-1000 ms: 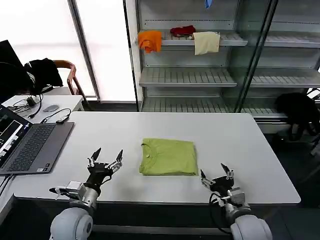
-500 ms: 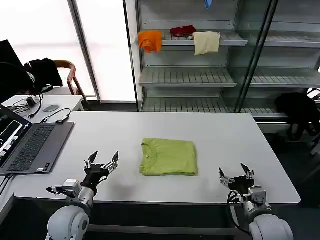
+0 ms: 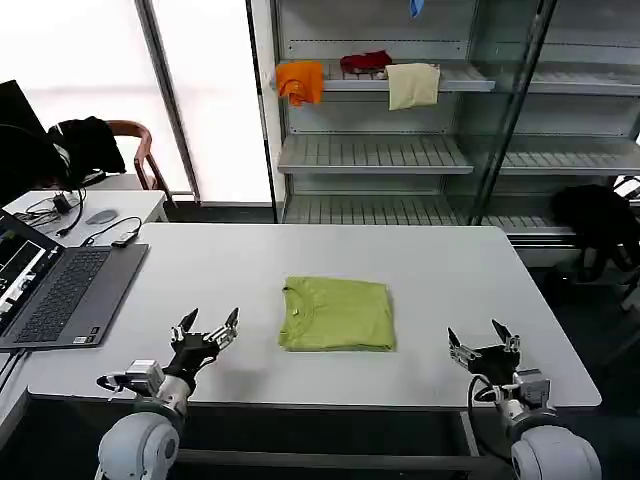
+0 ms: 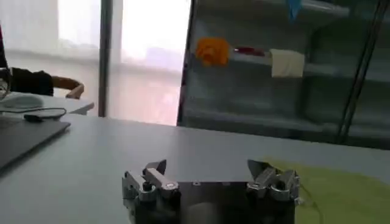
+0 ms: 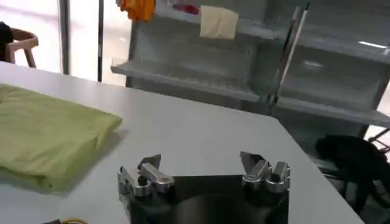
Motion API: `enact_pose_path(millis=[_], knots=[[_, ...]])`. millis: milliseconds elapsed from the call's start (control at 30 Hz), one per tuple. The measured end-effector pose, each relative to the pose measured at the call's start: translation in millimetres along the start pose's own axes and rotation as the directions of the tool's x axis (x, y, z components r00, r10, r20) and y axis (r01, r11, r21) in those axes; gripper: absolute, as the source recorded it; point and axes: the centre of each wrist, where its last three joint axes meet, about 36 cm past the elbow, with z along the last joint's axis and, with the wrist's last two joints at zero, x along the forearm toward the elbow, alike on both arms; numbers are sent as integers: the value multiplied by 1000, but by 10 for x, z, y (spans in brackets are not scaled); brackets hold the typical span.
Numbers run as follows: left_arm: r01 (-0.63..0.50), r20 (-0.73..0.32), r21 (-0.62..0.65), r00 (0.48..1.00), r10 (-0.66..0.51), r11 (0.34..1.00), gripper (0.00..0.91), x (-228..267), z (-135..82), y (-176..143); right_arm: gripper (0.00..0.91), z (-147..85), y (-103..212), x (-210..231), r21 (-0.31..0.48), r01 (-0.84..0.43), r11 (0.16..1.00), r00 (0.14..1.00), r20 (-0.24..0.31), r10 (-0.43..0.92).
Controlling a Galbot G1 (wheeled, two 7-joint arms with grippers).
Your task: Fold and organize the clothes.
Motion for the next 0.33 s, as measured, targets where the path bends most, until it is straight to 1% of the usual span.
enact_pose_path(millis=[167,333], knots=[[0,-8,14,1000,0,1000,907,21,17,27,907,0,-14,-12,-14,8,1000,999,39,-8],[-1,-16,20,1000,1,1000,907,43,43,39,907,5,-3,-4,-28,19,999,998,63,-18]])
